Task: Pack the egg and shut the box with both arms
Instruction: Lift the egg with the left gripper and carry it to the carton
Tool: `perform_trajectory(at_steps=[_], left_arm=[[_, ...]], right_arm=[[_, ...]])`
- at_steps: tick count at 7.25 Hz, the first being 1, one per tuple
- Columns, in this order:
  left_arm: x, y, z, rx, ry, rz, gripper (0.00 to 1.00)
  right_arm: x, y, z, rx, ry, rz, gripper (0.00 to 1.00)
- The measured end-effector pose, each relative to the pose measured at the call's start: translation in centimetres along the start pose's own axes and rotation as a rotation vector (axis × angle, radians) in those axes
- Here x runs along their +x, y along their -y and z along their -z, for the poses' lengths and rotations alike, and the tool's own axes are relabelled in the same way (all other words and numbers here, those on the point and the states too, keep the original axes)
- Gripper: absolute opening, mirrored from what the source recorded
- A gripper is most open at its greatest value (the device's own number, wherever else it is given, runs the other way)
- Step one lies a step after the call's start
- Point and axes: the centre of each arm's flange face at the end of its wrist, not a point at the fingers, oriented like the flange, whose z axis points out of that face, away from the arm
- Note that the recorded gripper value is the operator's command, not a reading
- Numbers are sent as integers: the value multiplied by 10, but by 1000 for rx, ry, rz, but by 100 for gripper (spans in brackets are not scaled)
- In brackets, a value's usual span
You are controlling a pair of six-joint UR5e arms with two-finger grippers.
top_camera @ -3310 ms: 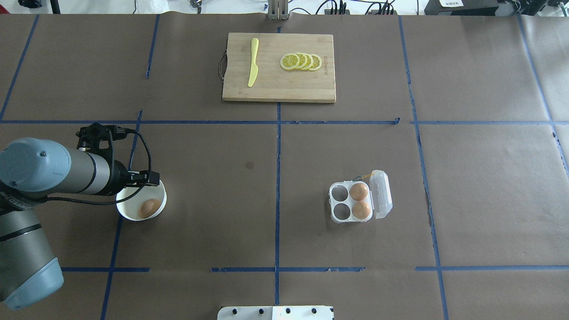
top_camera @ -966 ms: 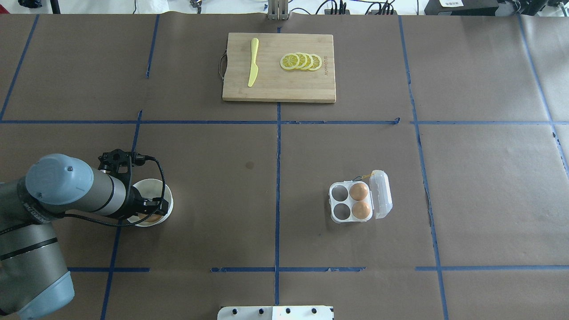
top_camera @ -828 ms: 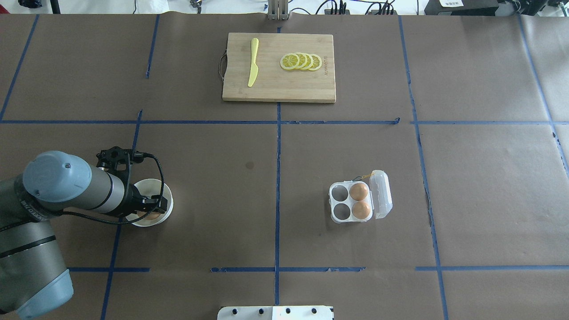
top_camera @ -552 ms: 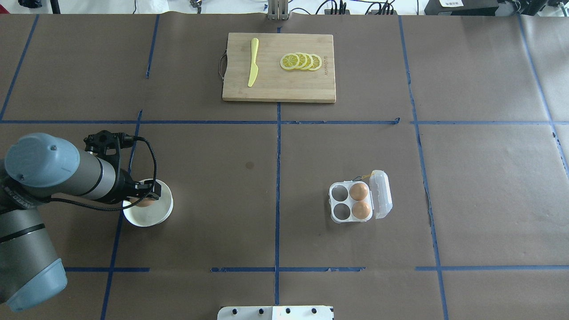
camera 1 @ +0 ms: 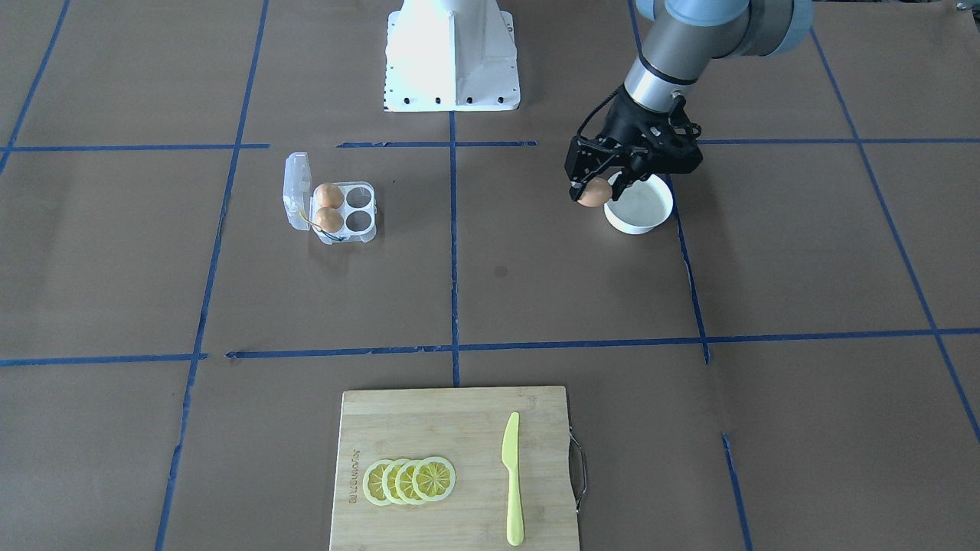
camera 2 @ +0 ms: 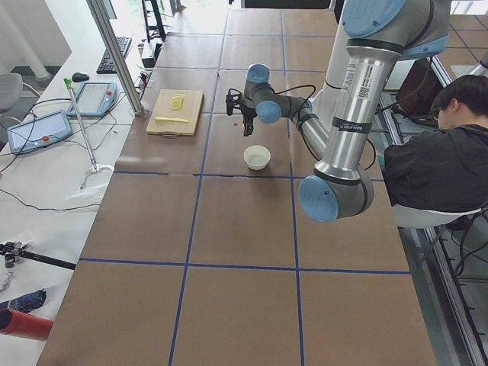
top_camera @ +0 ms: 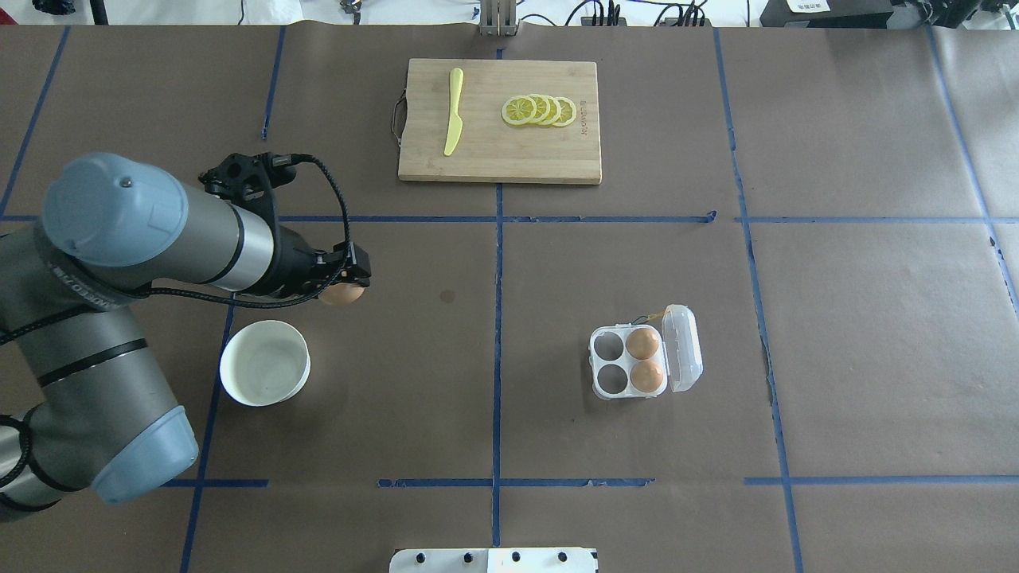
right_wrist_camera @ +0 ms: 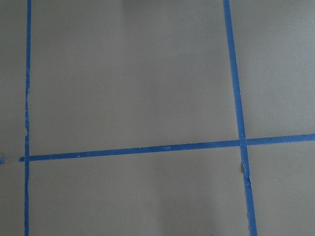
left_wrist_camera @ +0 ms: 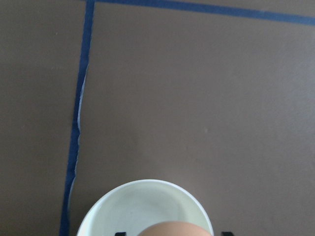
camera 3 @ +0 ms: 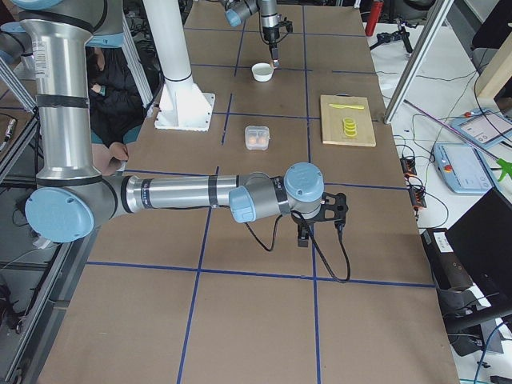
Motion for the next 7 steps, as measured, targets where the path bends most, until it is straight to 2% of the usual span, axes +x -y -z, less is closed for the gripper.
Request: perform_trajectory(at_steps=[2,3,4,6,7], left_arm=[[52,-9,-17,-27,-257,100,0],[70,-23,-38,-68,-345,125,0],[93,-41,-59,-96,-395,127,0],[131,-63,-108,-88,-475,118,0],[150,-67,-132,-78,-494,115,0]], right_arm=[[-1,0,0,0,1,1,100],[-1,0,0,0,1,1,100],[-1,0,0,0,1,0,100],[0,0,0,-2,0,-2,100],[2,0,-1,-3,-2,-5,100]])
